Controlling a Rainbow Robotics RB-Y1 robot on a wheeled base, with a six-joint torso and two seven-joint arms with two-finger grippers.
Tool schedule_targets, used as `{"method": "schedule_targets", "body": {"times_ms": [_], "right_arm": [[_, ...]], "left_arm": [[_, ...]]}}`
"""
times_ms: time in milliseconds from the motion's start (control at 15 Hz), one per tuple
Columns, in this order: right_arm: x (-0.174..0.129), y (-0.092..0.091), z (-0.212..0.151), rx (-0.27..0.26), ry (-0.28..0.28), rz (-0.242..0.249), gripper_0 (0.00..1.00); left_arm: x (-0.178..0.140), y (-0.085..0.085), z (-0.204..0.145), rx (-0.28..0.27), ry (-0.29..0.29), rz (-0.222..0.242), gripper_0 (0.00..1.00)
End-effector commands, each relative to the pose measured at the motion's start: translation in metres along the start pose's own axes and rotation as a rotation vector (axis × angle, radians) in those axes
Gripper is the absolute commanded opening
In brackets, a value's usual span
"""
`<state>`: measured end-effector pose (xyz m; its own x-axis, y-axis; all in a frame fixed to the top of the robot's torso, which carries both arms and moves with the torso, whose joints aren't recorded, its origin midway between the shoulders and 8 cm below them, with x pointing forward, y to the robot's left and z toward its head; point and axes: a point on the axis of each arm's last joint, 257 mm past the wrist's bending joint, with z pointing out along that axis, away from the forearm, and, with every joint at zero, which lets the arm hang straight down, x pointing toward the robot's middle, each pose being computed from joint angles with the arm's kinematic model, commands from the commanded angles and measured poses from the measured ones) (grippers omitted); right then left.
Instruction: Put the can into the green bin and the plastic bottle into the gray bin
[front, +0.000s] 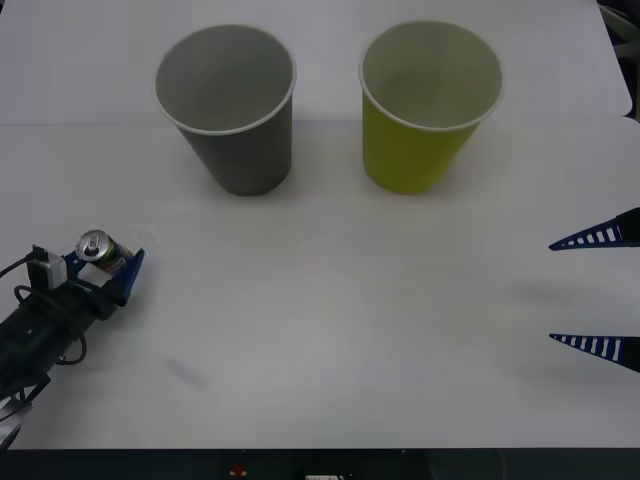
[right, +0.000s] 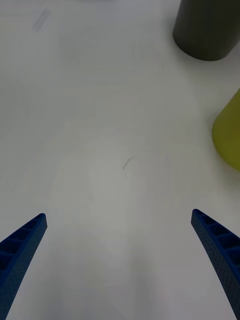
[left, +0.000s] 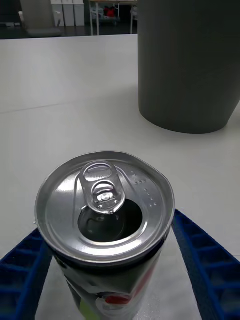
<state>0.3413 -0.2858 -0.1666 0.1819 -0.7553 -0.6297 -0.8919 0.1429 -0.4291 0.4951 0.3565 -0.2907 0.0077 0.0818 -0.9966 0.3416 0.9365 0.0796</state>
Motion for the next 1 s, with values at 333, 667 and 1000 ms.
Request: {"method": "schedule_targets", "body": {"times_ms": [333,667,1000], "right_arm": [[0.000,0.000,0.000,0.000,0.000,0.000,1.00],[0.000,0.000,0.000,0.000,0.000,0.000,1.00],[0.000,0.000,0.000,0.000,0.000,0.000,1.00]], "left_arm": [[-0.002,-0.003,-0.001,0.011,-0.008,0.003,0.00],[-0.005,-0.010,-0.006,0.034,-0.027,0.006,0.00],[-0.026,-0.025,-0.019,0.124,-0.028,0.017,0.00]]}}
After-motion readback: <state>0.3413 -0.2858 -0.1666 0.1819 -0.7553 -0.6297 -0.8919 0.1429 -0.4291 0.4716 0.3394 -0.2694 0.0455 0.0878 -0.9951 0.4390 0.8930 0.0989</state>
